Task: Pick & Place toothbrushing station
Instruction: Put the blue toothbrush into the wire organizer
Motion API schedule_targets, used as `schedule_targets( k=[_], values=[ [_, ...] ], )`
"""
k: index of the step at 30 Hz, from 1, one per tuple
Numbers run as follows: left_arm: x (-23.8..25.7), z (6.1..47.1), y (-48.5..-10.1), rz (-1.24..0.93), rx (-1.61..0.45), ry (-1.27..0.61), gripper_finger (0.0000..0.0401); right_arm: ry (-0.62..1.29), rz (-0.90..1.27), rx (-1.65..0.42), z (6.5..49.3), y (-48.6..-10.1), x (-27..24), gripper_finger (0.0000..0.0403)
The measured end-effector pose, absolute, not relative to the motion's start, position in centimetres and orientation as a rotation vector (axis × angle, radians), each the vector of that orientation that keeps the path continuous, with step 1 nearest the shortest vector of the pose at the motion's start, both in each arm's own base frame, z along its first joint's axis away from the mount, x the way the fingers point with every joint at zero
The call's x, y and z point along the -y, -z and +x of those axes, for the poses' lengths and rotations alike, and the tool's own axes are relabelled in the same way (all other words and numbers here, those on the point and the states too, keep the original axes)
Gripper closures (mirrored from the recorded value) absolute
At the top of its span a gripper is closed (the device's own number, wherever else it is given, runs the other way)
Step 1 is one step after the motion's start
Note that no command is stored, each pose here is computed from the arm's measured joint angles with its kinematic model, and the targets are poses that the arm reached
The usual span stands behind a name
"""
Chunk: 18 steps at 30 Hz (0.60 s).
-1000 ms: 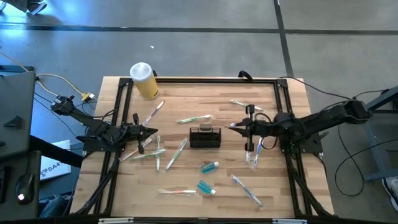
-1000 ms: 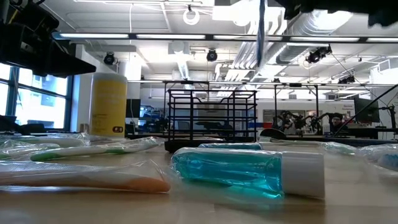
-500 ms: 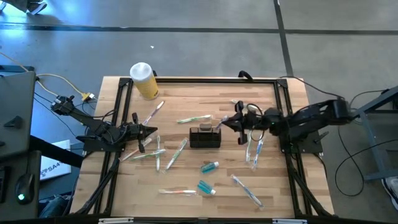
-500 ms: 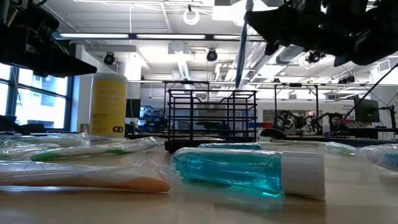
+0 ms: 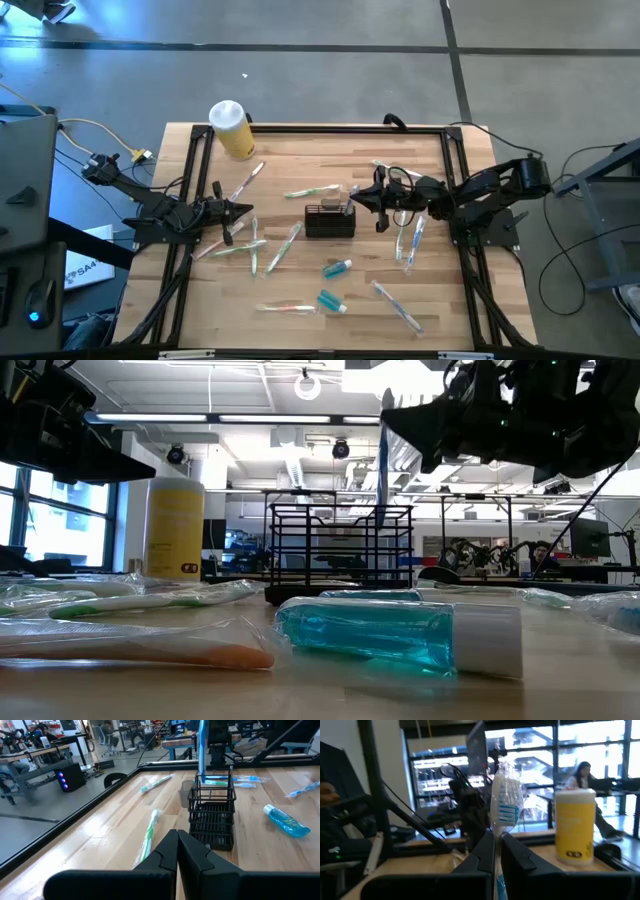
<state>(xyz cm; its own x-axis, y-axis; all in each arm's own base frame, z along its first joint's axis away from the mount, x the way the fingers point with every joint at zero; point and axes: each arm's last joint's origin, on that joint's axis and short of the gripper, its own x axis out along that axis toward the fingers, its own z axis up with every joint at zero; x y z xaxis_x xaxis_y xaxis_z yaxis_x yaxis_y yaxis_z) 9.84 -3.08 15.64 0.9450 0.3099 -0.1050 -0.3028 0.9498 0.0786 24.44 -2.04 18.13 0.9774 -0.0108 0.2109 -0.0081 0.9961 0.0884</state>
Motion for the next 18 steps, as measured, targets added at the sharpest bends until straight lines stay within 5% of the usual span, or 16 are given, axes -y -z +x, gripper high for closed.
schedule_targets(
  k=[18],
  values=[
    [3.1,9.8,-15.6,0.063,-0.117,-0.312,0.04,0.039,0.153,0.126,25.2,-15.6,2.2,0.0396]
  ],
)
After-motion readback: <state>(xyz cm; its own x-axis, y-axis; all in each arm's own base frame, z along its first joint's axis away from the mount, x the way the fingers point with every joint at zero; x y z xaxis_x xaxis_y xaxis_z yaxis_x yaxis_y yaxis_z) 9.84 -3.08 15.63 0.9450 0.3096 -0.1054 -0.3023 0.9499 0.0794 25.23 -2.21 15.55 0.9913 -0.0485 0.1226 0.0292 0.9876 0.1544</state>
